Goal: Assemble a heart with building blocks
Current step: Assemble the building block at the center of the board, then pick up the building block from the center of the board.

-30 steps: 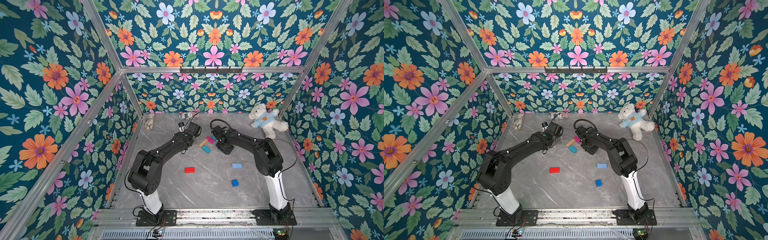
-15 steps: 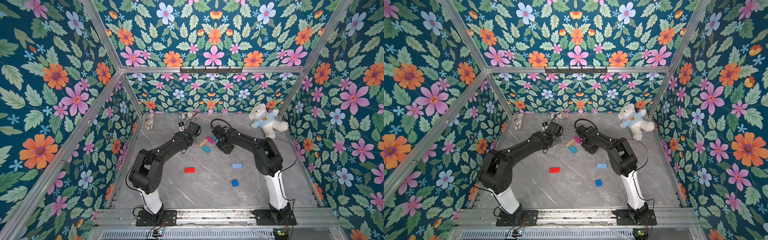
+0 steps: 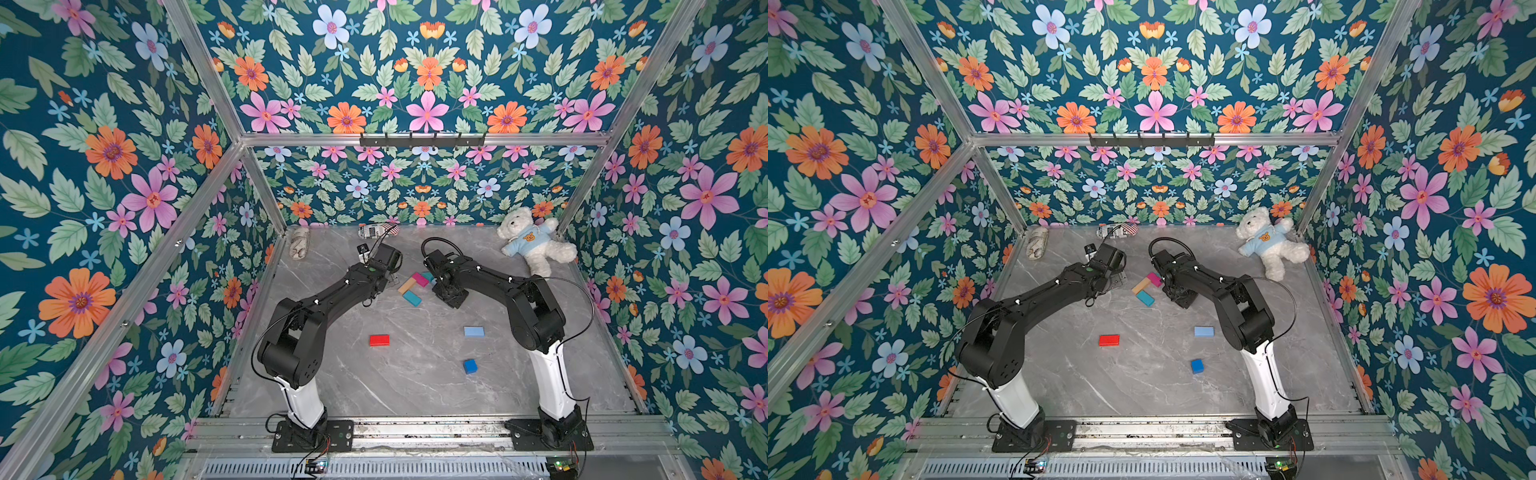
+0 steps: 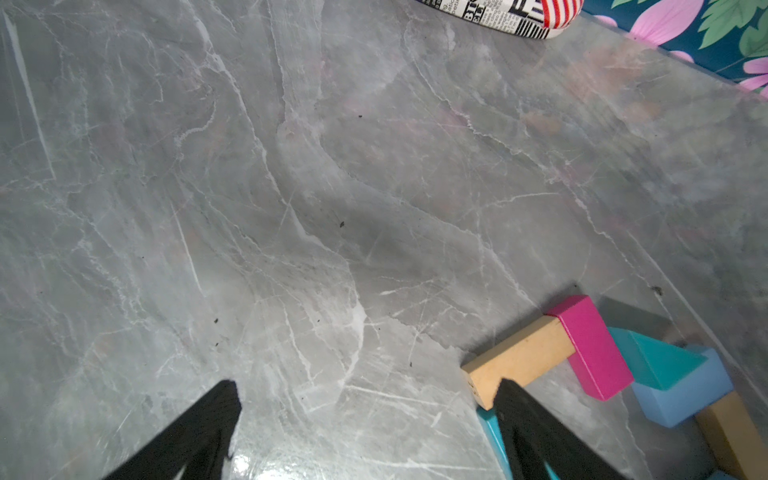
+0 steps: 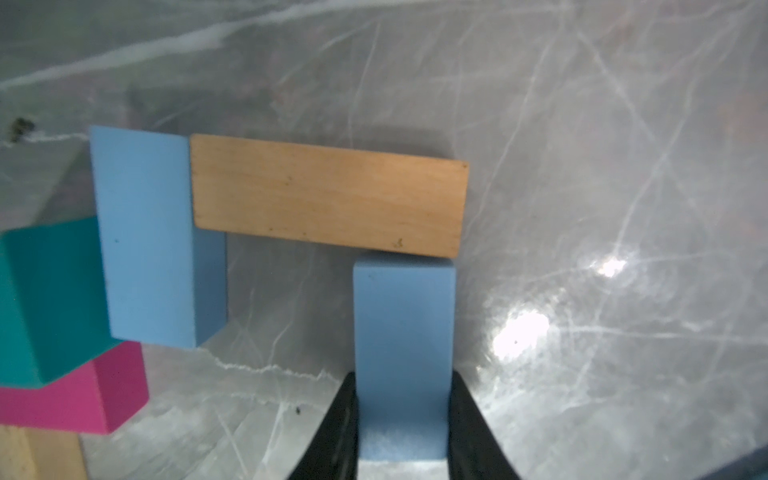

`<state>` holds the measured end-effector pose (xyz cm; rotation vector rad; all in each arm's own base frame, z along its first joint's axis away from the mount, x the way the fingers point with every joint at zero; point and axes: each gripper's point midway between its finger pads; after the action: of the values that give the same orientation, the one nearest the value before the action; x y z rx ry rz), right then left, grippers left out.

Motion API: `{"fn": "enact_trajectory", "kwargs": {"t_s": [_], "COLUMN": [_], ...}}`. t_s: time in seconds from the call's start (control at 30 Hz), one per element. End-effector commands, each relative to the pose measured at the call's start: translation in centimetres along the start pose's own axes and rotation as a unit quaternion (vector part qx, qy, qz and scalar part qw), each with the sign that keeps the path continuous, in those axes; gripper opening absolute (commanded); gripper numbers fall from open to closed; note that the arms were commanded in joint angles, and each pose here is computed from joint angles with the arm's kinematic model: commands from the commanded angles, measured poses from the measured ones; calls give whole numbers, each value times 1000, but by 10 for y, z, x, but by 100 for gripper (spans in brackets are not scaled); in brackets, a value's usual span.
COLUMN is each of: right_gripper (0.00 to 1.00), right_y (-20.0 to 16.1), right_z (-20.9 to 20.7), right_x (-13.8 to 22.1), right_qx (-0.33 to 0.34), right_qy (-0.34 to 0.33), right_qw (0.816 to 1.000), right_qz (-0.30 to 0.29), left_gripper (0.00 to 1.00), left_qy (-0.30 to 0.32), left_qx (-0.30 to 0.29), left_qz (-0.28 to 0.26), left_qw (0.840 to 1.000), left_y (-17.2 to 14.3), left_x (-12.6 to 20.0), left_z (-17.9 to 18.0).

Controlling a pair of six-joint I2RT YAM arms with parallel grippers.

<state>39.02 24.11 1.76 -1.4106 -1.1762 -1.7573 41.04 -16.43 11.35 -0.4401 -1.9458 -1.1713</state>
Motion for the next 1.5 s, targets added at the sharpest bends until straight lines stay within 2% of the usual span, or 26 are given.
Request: {"fn": "enact_trajectory", "kwargs": {"t_s": [0.0, 0.13, 0.23, 0.53, 0.73, 0.87, 0.93, 1.0, 1.07, 1.1, 1.13, 1.17, 1.2, 1.23, 1.3, 1.37, 1.4, 1.47], "right_gripper": [29, 45, 61, 72, 99, 99, 99, 99, 99, 98, 99, 96, 91, 91, 90, 89, 88, 85], "right_y": [-15, -18, -21, -25, -21, -12, -6, 5, 25, 36, 45, 51, 49, 35, 14, 8, -1, -13], "right_z": [-15, -15, -17, -17, -18, -32, -45, -55, -64, -63, -60, -63, -64, -70, -91, -118, -130, -150], "right_x": [-9, -11, -13, -8, 16, 49, 76, 105, 133, 144, 154, 164, 175, 179, 173, 157, 147, 127], "right_qx": [-9, -16, -16, -8, 20, 31, 35, 48, 67, 97, 148, 197, 292, 402, 559, 645, 683, 732], "right_qy": [-26, -15, -12, 7, 9, 16, 30, 60, 124, 182, 244, 277, 297, 286, 233, 160, 141, 105], "right_qw": [999, 999, 999, 999, 1000, 999, 998, 994, 984, 970, 947, 924, 886, 842, 768, 724, 698, 661], "right_qz": [31, 41, 47, 46, 14, -16, -39, -73, -112, -129, -150, -174, -205, -218, -210, -186, -163, -127], "left_gripper": [99, 100, 99, 99, 99, 100, 99, 100, 99, 100, 100, 100, 99, 99, 99, 98, 96, 91], "left_qy": [3, 1, 2, 0, 1, 9, 18, 29, 40, 47, 51, 52, 55, 63, 79, 91, 95, 101], "left_qx": [-1, 1, 1, 4, 12, 31, 52, 82, 131, 164, 194, 217, 237, 250, 268, 284, 292, 301], "left_qz": [-3, -4, -5, -10, -16, -9, 10, 39, 84, 111, 135, 154, 174, 187, 203, 213, 215, 220], "left_qw": [1000, 1000, 1000, 1000, 1000, 999, 998, 995, 987, 979, 970, 963, 954, 948, 939, 930, 927, 922], "left_y": [2, 2, 3, 4, 6, 7, 0, -14, -39, -55, -72, -85, -100, -112, -129, -142, -146, -154], "left_x": [2, 3, 4, 9, 15, 24, 28, 30, 29, 28, 28, 27, 27, 28, 30, 31, 31, 31], "left_z": [3, 4, 6, 11, 15, 20, 23, 29, 36, 42, 46, 47, 48, 50, 55, 60, 63, 67]}}
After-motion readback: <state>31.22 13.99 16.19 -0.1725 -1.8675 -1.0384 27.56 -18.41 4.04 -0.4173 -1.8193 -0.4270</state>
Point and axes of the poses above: each gripper's point midway between its finger pads, its own x axis back along the fingers, its own z axis along the line the jaws close on, y = z × x, and after that the axes turned 12 degrees about x, right-handed
